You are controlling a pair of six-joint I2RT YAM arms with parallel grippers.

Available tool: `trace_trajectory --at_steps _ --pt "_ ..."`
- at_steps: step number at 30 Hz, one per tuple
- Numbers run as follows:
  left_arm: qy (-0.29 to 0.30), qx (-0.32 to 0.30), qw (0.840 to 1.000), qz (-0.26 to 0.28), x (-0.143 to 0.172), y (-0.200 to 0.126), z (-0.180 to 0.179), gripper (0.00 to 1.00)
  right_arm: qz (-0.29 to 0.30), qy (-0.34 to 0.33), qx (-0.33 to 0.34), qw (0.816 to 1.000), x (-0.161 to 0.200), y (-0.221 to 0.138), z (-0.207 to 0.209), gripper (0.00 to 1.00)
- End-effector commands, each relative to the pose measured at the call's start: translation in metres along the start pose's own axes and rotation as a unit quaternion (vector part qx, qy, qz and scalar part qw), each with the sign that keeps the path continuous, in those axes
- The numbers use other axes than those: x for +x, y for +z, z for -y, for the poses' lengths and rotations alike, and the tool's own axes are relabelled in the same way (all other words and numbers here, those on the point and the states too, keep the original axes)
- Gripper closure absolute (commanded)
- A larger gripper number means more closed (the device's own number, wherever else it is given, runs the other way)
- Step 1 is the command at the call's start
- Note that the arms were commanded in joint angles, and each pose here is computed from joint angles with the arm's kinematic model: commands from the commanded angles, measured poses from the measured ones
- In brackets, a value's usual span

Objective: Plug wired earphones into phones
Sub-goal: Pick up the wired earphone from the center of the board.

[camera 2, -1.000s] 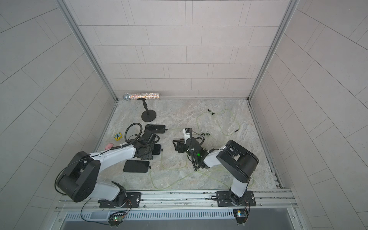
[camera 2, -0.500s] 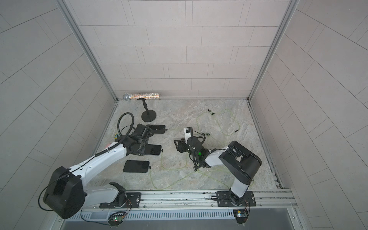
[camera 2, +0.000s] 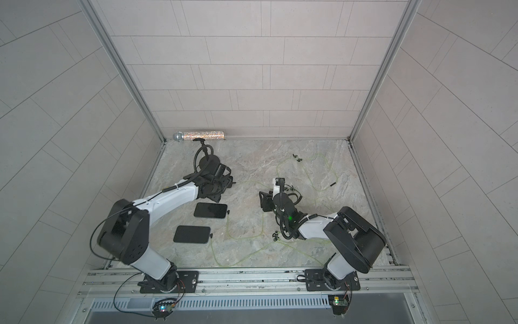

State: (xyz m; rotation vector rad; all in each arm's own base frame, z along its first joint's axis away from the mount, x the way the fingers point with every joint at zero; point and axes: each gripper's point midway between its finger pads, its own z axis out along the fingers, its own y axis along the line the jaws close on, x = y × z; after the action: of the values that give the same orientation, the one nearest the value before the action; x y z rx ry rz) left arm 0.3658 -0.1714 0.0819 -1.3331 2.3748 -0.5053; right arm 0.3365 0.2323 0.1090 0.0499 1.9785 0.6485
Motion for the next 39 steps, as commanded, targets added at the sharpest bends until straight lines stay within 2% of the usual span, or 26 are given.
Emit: trace_trajectory --at_steps 1,4,10,12,16,35,39 --pt "0.010 0.043 0.998 -0.037 0.018 0.009 0.038 0.26 0.015 0.000 0.017 1.000 -0.006 -0.004 0.007 0.46" --pt "0.002 0.042 0.998 -0.039 0.025 0.026 0.044 0.27 0.016 0.003 0.018 1.000 -0.006 -0.004 0.008 0.46" --pt "-0.031 0.042 0.998 -0.023 0.023 0.055 0.041 0.38 0.021 0.006 0.022 1.000 -0.007 -0.006 0.011 0.48" --pt "-0.036 0.045 0.998 -0.013 0.019 0.060 0.043 0.38 0.022 0.006 0.022 0.999 -0.008 -0.006 0.011 0.48" --pt "-0.047 0.048 0.998 -0.007 0.016 0.066 0.045 0.44 0.025 0.011 0.036 0.999 -0.010 -0.008 0.018 0.50" --pt "-0.079 0.014 0.997 0.022 -0.002 0.093 0.018 0.50 0.051 0.005 0.072 0.996 -0.023 -0.022 0.034 0.53" --pt "-0.075 0.008 0.996 0.038 -0.008 0.095 0.014 0.57 0.054 0.005 0.072 0.996 -0.025 -0.024 0.034 0.53"
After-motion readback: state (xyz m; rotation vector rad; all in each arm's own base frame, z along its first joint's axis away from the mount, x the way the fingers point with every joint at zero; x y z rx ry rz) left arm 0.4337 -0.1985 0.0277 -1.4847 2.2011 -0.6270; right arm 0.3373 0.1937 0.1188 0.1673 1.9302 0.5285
